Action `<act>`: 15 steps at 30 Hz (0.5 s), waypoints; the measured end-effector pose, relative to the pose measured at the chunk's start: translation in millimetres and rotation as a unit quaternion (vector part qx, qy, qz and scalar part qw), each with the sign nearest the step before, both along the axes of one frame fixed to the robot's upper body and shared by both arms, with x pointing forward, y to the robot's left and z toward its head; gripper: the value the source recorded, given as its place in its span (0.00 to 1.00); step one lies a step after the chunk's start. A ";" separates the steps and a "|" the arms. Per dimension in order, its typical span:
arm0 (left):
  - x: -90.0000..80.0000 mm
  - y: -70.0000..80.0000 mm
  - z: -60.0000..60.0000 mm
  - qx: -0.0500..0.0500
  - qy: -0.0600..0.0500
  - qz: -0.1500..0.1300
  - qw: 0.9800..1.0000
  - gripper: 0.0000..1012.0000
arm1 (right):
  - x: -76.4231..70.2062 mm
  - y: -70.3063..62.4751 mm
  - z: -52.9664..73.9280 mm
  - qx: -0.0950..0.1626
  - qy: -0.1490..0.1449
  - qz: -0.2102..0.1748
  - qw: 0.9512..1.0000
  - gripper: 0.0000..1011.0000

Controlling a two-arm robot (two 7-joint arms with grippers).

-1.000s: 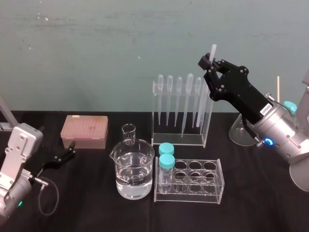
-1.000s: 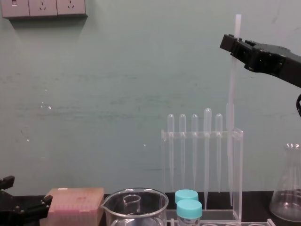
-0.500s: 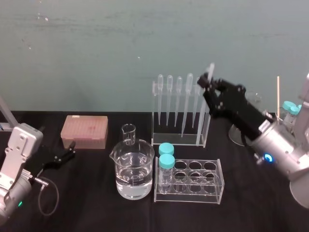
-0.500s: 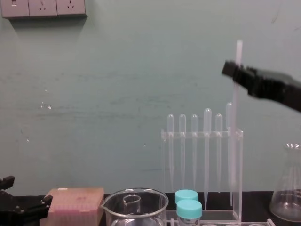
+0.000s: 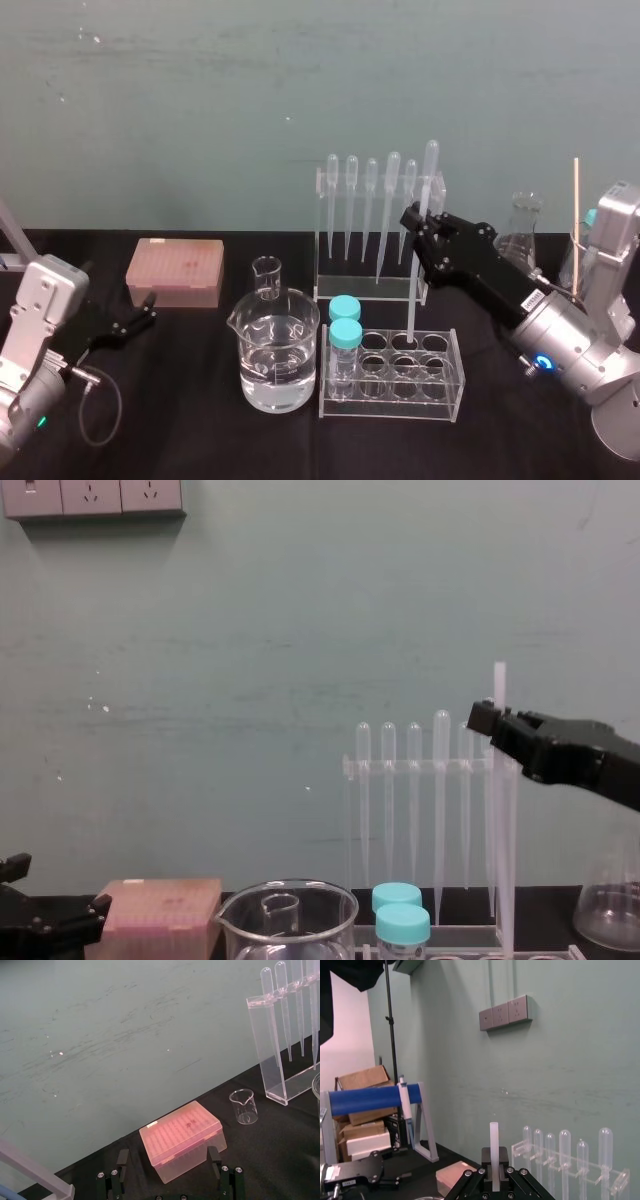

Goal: Pick up the stirring rod with one hand, then place it down.

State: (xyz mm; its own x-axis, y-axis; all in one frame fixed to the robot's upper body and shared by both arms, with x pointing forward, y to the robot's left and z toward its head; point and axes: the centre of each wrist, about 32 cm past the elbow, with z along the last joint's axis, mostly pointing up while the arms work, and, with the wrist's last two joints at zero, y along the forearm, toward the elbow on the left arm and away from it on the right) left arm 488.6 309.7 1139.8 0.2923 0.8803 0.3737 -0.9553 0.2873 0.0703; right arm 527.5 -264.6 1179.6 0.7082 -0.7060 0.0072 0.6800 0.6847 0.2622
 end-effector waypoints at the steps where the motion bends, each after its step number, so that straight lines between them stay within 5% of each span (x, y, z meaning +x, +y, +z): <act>1: 0.0 0.0 0.0 0.000 0.000 0.000 1.000 0.99 | 0.4 0.4 -0.9 -0.001 0.000 0.000 1.000 0.07; 15: 0.0 0.0 0.0 0.000 0.000 0.000 1.000 0.99 | 10.1 5.9 -13.7 -0.011 -0.007 0.007 1.000 0.07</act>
